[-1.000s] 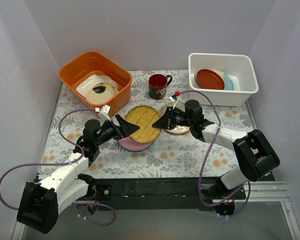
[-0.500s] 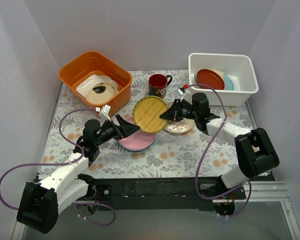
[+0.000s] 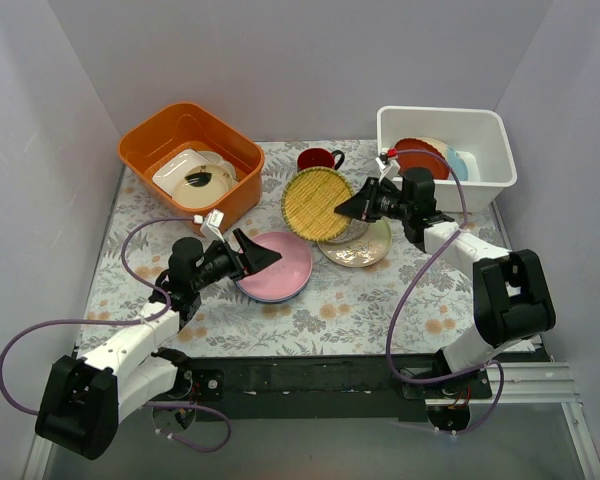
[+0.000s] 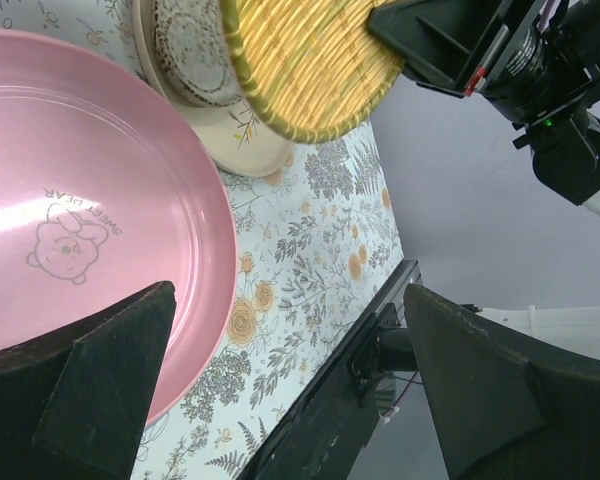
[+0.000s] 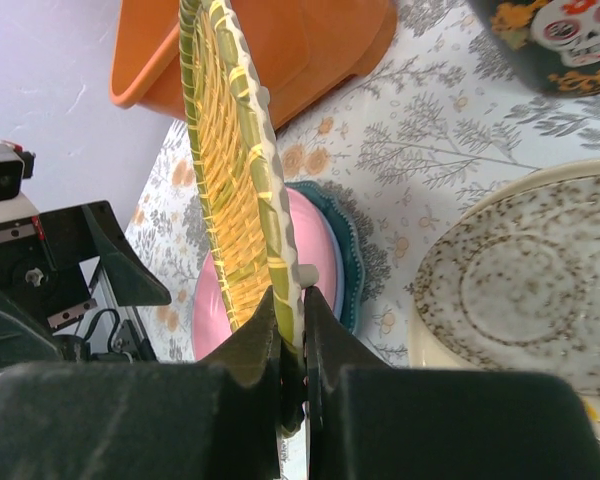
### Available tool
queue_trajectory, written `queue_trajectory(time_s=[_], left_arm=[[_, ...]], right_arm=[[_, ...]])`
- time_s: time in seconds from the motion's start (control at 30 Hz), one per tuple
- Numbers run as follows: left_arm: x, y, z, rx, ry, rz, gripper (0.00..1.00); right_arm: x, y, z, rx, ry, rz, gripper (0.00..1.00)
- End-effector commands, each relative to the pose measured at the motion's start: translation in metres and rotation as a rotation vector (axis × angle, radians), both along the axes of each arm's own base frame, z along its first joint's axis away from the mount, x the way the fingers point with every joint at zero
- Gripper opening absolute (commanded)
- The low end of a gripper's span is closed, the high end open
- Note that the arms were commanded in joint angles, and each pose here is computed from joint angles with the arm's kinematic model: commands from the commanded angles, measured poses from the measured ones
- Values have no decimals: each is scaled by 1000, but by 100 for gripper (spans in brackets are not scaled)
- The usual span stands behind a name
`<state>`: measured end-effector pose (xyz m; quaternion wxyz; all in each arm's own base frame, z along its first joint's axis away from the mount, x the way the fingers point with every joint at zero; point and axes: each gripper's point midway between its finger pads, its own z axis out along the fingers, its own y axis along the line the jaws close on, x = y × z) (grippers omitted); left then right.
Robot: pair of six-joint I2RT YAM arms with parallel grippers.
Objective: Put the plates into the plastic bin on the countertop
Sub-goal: Place the plate in the plastic bin.
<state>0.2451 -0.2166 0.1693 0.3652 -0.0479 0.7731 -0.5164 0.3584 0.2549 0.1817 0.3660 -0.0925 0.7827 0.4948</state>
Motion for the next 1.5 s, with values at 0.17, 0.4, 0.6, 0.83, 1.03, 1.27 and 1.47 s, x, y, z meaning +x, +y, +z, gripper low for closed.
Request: queue_trajectory(time_s=[0.17, 0.4, 0.6, 0.83, 1.03, 1.27, 1.47], left_arm=[[0, -4, 6, -8, -11, -22, 98], [2, -6, 4, -13, -2, -28, 98], [4, -9, 5, -18, 2, -40, 98], [5, -9, 6, -10, 0, -42, 98], [6, -9, 6, 0, -1, -46, 98], [6, -9, 6, 5, 1, -46, 98], [6, -8, 5, 8, 0, -43, 98]], right_arm=[[44, -36, 51, 44, -127, -56, 1], [64, -58, 72, 65, -146, -104, 1], [83, -82, 80, 69, -142, -166, 1], [100, -104, 87, 99, -149, -204, 1], [114, -125, 91, 118, -143, -242, 1], [120, -146, 98, 171, -146, -261, 1], [127, -162, 108, 187, -159, -287, 1]])
